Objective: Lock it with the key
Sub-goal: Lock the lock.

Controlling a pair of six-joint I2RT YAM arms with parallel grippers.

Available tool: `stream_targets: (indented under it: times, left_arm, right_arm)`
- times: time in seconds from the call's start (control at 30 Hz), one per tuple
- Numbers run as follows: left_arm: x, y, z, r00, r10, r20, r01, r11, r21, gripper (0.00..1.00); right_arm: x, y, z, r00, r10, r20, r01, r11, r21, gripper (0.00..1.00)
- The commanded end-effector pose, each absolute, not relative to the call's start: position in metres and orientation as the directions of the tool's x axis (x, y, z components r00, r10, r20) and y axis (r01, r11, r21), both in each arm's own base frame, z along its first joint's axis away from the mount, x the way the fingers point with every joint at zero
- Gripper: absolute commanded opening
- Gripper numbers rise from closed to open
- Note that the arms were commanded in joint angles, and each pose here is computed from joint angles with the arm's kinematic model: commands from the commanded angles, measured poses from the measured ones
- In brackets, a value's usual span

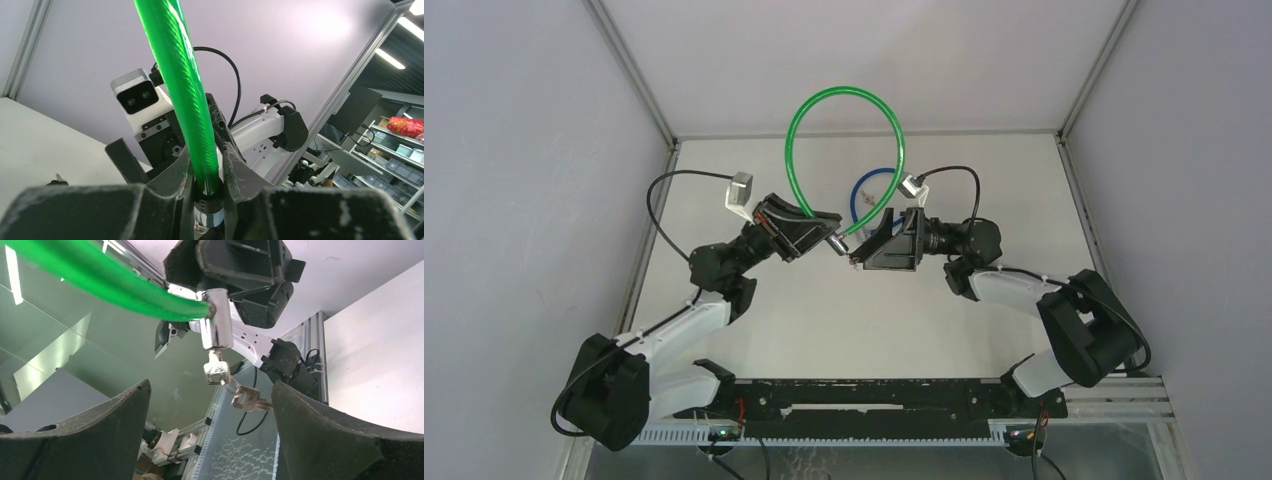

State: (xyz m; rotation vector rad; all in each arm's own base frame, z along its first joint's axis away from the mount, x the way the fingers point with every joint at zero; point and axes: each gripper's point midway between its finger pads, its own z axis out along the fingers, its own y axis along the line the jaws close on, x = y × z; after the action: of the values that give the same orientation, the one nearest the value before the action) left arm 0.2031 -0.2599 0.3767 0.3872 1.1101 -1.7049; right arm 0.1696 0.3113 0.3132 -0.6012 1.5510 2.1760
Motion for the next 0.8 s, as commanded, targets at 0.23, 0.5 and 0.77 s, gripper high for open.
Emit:
stream_targets:
  times: [0.23,0.5,0.77]
  left_arm:
    - [0.181,-0.247,0.427,-0.326,-0.635,-0.701,0.934,-0.101,-0.343,0.0]
    - [0.181,-0.247,0.427,-0.326,-0.635,-0.7,0.933,-0.099,-0.345,0.0]
    - [0.183,-0.247,0.424,-0.33,-0.635,-0.698,0.931,-0.095,-0.353,0.0]
  right_arm:
    - [0.167,0.328,0.331,-0.783,0.048,-0.62,-0.588,-0.383,0.713,0.81]
    - [0.167,0.331,0.326,-0.8,0.021,-0.599,-0.561,-0.382,0.735,0.6]
    - [0.166,0.333,0.322,-0.808,0.001,-0.589,-0.545,-0.382,0.746,0.36]
